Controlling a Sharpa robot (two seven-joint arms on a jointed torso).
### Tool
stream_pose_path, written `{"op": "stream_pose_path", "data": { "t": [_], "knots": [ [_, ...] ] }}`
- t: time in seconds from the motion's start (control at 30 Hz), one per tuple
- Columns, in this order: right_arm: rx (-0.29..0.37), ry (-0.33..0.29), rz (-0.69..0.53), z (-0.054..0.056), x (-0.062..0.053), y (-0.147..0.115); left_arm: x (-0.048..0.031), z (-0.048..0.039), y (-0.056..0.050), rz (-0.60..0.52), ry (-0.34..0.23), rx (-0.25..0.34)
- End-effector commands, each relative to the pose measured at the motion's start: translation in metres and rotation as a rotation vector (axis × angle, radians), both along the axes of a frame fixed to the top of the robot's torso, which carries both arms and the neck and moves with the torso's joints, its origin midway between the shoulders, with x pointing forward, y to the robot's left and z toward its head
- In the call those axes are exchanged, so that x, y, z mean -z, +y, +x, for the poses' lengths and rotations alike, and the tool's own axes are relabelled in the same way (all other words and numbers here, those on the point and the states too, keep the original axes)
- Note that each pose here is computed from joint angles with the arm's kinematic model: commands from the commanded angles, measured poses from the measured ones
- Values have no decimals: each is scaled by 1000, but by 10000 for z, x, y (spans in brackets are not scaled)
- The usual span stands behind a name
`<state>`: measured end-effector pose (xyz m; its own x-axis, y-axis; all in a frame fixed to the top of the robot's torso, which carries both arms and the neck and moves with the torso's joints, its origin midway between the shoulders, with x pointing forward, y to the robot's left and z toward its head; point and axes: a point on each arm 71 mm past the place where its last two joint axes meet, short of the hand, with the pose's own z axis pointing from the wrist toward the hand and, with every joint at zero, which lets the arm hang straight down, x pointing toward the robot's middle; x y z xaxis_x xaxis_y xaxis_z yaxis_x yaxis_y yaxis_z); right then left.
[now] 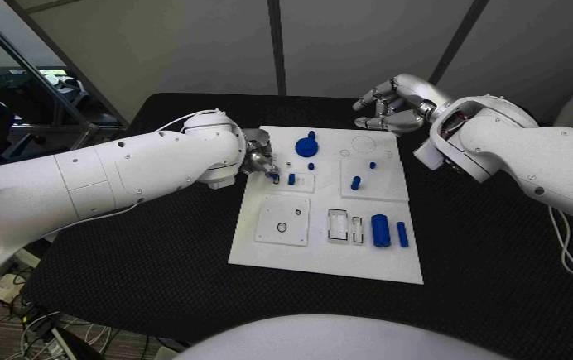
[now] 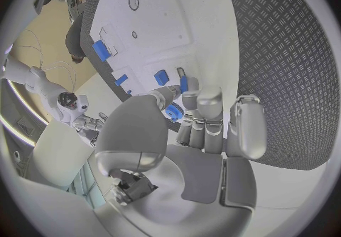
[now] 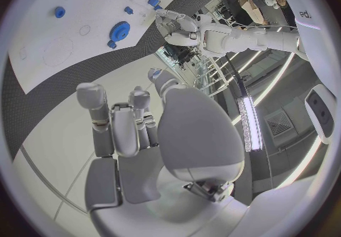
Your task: Assemble the parts on the task board
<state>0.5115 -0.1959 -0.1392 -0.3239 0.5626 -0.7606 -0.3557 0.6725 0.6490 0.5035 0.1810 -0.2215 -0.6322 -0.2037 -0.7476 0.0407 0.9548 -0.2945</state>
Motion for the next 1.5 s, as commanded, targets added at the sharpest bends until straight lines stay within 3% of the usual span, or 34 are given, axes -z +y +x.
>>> {"op": "stream_pose_path", "data": {
  "t": [0.03, 0.5, 0.97, 1.5],
  "knots": [
    [-5, 4, 1, 3, -7, 4, 28, -29, -9, 25, 17, 18],
    [-7, 6, 2, 3, -6, 3, 30, -70, -48, 26, 27, 38],
    [-6, 9, 0, 4, -3, -4, 47, -71, -31, 41, 44, 46],
    [-7, 10, -1, 2, -3, -1, 45, -55, -60, 59, 27, 56]
  ]
}}
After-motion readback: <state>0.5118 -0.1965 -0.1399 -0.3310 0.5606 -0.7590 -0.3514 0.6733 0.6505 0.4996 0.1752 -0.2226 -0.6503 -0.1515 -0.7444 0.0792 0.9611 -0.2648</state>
